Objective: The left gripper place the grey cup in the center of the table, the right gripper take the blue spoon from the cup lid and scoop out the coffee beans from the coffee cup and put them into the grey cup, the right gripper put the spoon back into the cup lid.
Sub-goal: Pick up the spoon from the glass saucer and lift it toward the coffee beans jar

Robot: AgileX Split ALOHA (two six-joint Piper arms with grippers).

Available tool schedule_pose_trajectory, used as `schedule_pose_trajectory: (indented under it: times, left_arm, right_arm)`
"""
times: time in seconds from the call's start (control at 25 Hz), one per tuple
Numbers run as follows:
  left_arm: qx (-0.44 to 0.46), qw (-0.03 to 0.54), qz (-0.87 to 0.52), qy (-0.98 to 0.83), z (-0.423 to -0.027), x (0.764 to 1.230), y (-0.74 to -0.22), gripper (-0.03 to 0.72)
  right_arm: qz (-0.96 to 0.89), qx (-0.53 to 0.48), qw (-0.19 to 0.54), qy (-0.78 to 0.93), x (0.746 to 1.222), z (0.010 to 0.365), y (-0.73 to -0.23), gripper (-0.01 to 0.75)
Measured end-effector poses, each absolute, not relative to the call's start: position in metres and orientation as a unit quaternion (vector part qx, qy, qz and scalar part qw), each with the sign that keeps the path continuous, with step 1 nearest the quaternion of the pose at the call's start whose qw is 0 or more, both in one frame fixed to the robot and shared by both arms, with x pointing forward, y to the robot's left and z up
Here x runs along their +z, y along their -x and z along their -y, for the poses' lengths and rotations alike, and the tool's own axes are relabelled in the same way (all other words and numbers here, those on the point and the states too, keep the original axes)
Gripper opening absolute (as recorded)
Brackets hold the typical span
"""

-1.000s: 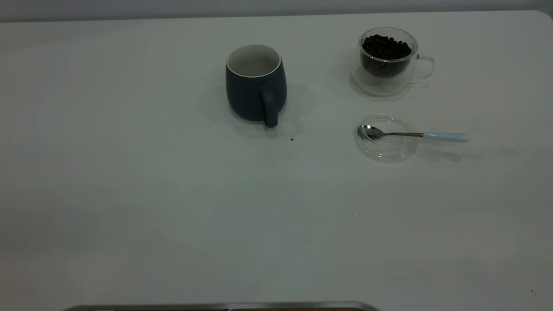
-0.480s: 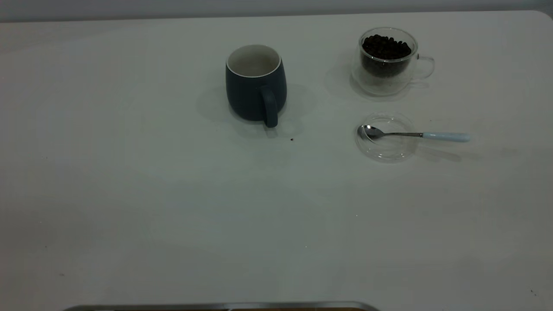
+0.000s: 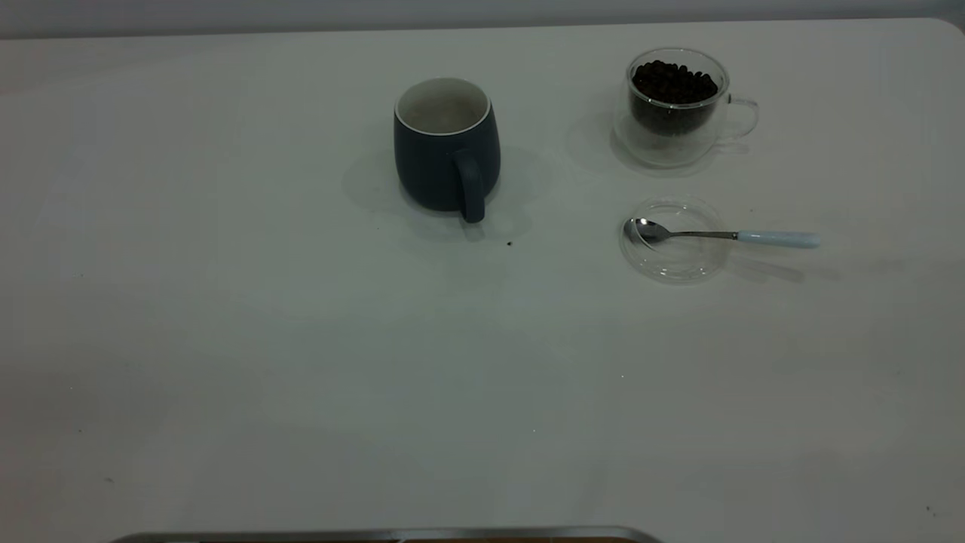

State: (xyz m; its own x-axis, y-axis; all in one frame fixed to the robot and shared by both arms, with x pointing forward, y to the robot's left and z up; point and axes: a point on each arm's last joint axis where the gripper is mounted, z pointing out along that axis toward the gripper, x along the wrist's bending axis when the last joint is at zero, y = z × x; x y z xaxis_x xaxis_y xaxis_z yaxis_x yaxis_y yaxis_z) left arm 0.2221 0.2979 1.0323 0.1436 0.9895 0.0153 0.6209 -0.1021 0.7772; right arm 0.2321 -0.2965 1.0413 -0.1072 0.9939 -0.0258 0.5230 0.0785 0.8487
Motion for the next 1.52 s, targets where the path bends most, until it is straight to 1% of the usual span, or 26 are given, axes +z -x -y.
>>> schedule_pose_trajectory:
  times: [0.48,0.6,0.68,0.84,1.0,1.12,1.28,1.4,1.52]
  left_arm:
    - [0.287,0.321,-0.588,-0.685,-0.298,1.032,-0.222,0.588]
    - [0.287,0.322,-0.589,-0.684,-0.298,1.032,-0.222,0.588]
    - [0.287,0.322,-0.589,-0.684,-0.298,1.032,-0.222,0.588]
    - [0.287,0.321,-0.589,-0.684,-0.298,1.032,-0.222,0.588]
    - [0.287,0.321,-0.589,-0.684,-0.298,1.032,-0.222,0.588]
    - [0.287,0.321,-0.589,-0.684,-0.298,1.032,-0.222,0.588]
    - [0.287,0.321,-0.589,-0.684,-0.298,1.032,-0.222,0.588]
    - [0.287,0.321,-0.589,-0.684,-0.298,1.032,-0.222,0.588]
    - [0.287,0.321,-0.589,-0.684,-0.298,1.032,-0.222,0.588]
  right_arm:
    - [-0.649,0.357,0.329,-0.586,1.041,0.296,-0.232,0.588]
    - [-0.626,0.364,0.306,-0.618,1.045,0.296,-0.238,0.597]
    - [-0.616,0.364,0.287,-0.637,1.056,0.295,-0.251,0.626]
    - [-0.616,0.362,0.238,-0.658,1.081,0.287,-0.300,0.694]
    - [-0.624,0.341,0.167,-0.683,1.078,0.277,-0.367,0.713]
    - [-0.632,0.314,0.128,-0.697,1.057,0.272,-0.416,0.713]
    - [-0.623,0.282,0.063,-0.727,1.013,0.264,-0.468,0.729]
    - [-0.617,0.273,0.027,-0.738,0.984,0.260,-0.493,0.750]
    - [-0.604,0.277,0.001,-0.747,0.961,0.260,-0.509,0.752]
